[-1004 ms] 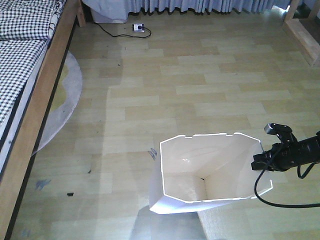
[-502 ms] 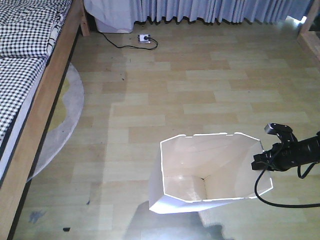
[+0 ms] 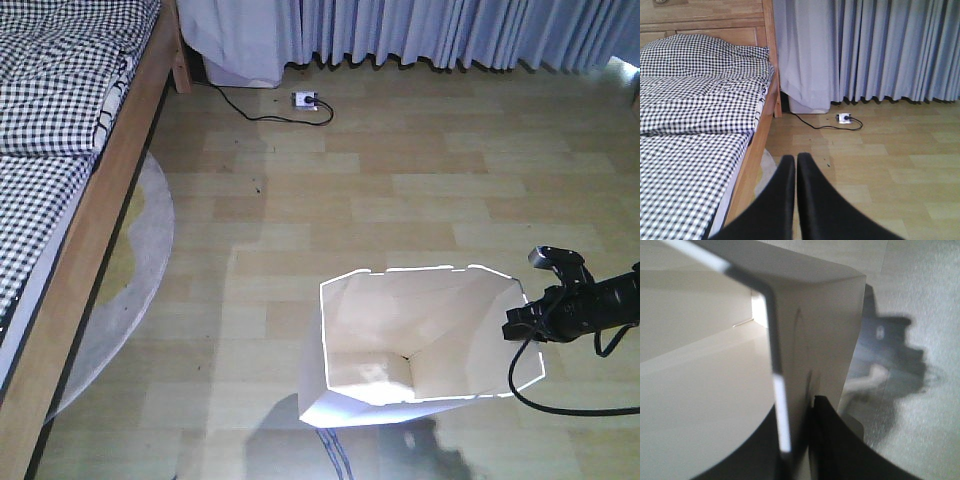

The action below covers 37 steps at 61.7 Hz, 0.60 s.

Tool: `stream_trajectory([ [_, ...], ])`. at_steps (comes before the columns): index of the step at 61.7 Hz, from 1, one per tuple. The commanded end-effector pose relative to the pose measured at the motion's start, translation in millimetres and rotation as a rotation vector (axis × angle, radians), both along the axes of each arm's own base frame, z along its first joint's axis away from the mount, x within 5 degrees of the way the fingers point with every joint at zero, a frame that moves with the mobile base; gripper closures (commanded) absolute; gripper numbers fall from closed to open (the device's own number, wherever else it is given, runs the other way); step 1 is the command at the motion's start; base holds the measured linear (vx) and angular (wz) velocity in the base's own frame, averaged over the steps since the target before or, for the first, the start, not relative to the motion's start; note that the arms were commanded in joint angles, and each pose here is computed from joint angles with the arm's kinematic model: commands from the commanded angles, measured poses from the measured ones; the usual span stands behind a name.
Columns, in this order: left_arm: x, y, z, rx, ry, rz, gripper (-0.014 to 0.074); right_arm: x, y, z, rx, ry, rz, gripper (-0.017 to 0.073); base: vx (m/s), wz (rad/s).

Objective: Move trash bin to bedside with robot
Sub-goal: 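Drive on to the floor beside the bed near the curtains, bin held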

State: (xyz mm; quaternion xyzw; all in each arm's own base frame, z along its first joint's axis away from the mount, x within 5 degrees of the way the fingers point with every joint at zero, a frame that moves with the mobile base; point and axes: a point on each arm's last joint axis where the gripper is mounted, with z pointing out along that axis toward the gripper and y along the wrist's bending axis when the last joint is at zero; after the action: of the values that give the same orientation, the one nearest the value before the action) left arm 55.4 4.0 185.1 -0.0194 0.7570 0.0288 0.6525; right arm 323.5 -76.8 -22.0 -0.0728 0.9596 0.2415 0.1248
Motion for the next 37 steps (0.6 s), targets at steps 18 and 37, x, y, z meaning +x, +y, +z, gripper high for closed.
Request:
stream_trajectory([
  [18,0.5,-0.1,0.8,0.0,-0.066,-0.001,0.06,12.1,10.2,37.4,0.196,-0.077,-0.004,0.0564,0.36,0.02],
  [37,0.5,-0.1,0.8,0.0,-0.066,-0.001,0.06,12.1,10.2,37.4,0.196,-0.077,-0.004,0.0564,0.36,-0.03],
])
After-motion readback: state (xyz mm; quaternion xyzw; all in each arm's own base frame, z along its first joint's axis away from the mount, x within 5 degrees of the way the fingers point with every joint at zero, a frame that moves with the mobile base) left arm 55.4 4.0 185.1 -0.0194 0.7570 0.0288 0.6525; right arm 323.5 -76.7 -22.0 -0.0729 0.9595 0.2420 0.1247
